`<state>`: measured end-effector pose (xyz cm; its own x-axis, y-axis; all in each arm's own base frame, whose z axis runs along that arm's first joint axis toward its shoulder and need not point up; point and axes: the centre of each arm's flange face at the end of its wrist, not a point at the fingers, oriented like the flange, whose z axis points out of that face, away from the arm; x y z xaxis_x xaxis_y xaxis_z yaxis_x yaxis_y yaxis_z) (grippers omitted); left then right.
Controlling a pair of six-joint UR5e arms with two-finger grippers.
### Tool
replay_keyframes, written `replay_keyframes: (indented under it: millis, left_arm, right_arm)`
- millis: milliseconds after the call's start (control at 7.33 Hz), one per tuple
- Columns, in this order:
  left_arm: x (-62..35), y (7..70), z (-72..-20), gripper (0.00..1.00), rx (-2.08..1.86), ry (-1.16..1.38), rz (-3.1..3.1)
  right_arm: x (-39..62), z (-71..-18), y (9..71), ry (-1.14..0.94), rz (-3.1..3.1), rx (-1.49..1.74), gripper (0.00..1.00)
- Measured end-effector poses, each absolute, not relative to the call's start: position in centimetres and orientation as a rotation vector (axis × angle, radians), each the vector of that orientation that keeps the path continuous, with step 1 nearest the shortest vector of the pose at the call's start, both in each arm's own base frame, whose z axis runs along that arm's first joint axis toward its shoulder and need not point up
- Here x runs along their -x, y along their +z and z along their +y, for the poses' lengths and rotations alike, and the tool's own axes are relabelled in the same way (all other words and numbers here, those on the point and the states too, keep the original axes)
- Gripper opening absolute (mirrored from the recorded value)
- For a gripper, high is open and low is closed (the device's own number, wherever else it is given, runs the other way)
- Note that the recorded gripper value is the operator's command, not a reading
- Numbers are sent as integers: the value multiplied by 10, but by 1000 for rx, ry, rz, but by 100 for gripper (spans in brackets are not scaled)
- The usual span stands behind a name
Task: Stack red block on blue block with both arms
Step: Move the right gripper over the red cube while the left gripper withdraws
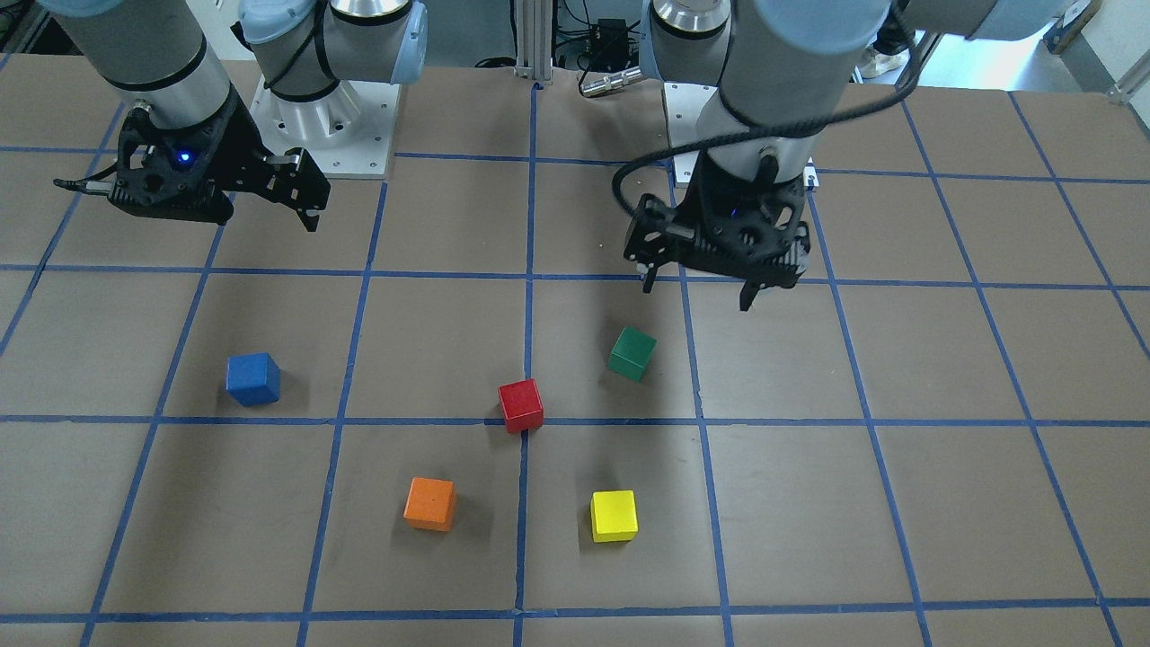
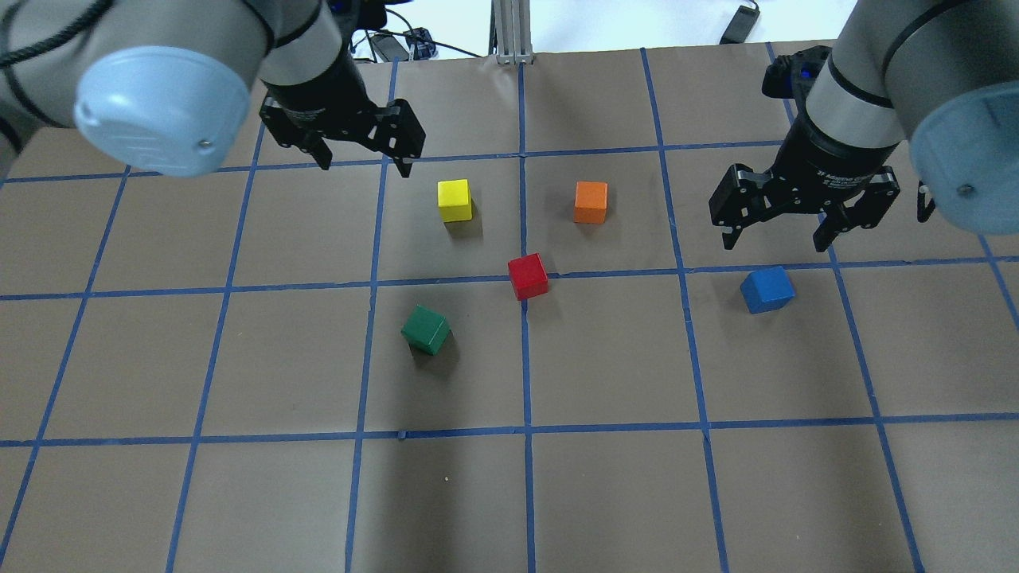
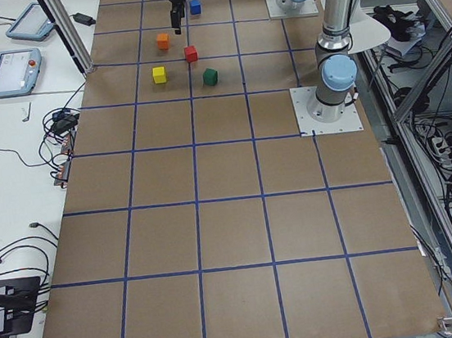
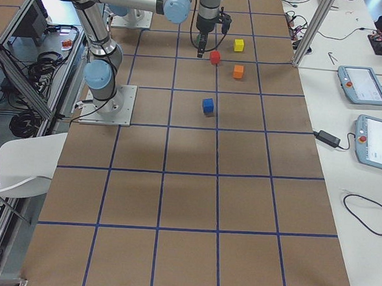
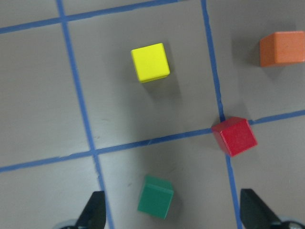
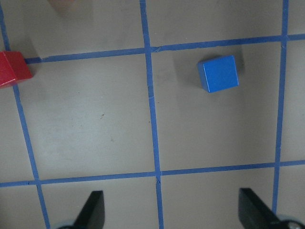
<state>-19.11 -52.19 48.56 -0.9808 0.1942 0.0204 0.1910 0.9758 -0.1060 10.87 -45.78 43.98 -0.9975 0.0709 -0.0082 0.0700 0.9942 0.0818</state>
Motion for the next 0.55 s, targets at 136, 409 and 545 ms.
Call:
replay_keyframes:
  millis: [136, 409, 545]
  left_arm:
    - [169, 507, -506, 100, 309, 171, -3096]
    - [141, 517, -484, 100, 303, 152, -3101]
    - [135, 509, -476, 100, 302, 160, -3101]
  right_arm:
    - [-115, -463, 435, 108, 3100, -90, 100]
    - [-146, -491, 410, 33, 3037, -7, 100]
    - [-170, -503, 394, -1, 3028, 53, 100]
